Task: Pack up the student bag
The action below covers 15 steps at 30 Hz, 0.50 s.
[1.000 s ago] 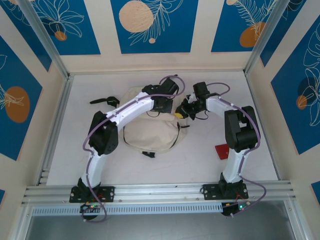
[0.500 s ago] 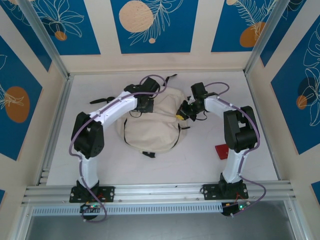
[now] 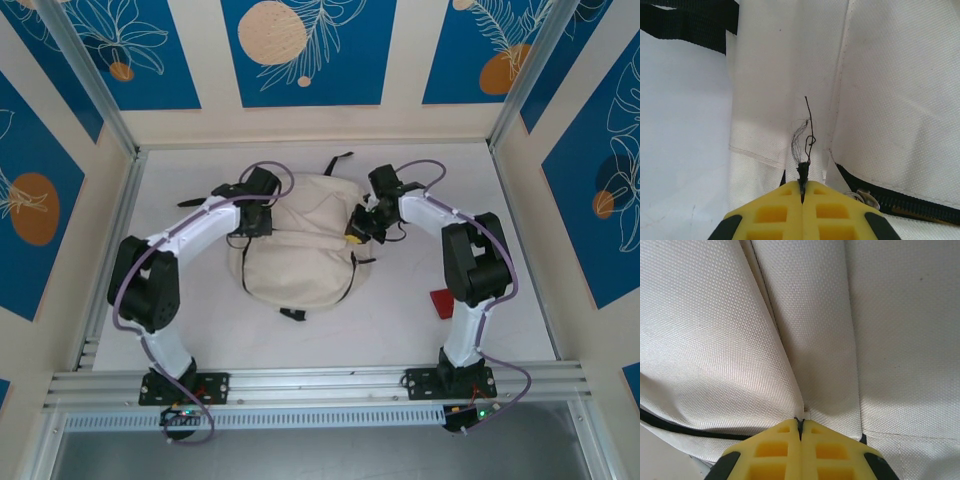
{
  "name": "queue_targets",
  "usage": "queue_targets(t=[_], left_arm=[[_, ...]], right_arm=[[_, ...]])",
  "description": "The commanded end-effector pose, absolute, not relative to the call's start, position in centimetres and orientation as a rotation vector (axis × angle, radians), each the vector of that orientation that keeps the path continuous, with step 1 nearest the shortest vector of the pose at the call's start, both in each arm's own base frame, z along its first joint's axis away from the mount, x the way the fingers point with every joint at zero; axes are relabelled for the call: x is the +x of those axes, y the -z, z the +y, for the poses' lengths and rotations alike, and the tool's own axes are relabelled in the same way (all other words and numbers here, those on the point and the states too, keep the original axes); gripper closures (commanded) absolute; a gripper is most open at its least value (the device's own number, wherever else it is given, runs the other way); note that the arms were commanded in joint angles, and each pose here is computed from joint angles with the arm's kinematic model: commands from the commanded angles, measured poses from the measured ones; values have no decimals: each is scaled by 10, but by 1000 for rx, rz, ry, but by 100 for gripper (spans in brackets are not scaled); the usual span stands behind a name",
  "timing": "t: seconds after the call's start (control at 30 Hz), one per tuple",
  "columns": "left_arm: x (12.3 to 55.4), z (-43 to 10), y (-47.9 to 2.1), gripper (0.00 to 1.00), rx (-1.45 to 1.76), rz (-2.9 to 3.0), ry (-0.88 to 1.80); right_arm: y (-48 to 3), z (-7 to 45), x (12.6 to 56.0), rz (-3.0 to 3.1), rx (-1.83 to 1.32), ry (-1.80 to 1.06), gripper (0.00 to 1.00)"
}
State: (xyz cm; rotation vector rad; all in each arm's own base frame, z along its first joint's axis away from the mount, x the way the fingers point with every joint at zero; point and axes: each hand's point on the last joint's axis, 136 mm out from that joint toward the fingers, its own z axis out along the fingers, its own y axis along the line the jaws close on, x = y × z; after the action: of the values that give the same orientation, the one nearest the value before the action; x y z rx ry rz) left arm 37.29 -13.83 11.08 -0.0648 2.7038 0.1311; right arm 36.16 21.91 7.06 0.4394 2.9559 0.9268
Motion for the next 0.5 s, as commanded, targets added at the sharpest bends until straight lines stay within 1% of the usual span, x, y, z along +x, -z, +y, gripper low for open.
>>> queue_targets(t=[0.0,0.2,0.23,0.27,0.3,0.33,0.37,0.4,0.43,0.47], left_arm=[[344,-100,-113,100,-150,2733,-239],[313,-97,-106,100,-166,2756,-131],[309,-99,-107,99,-167,2759,-108],[307,-100,-109,88,-171,2758,-92],[306,-100,-113,78,-177,2753,-76],[306,-100,-119,70,-185,2744,-62],[306,-100,-124,62,-200,2736,-53],[306,-99,-132,51,-218,2727,-39],[307,-97,-139,41,-231,2717,-24],[308,-96,-146,34,-240,2705,-12]], right_arm=[[-66,213,344,3033,433,-815,100],[-72,218,327,3054,395,-770,100],[-78,219,326,3043,378,-762,93],[-84,217,326,3026,373,-734,83],[-91,212,326,3005,370,-686,71],[-99,206,325,2981,377,-632,58],[-106,200,325,2959,391,-588,47],[-112,190,322,2941,412,-531,37],[-117,178,319,2924,444,-467,30],[-122,167,316,2906,467,-420,26]])
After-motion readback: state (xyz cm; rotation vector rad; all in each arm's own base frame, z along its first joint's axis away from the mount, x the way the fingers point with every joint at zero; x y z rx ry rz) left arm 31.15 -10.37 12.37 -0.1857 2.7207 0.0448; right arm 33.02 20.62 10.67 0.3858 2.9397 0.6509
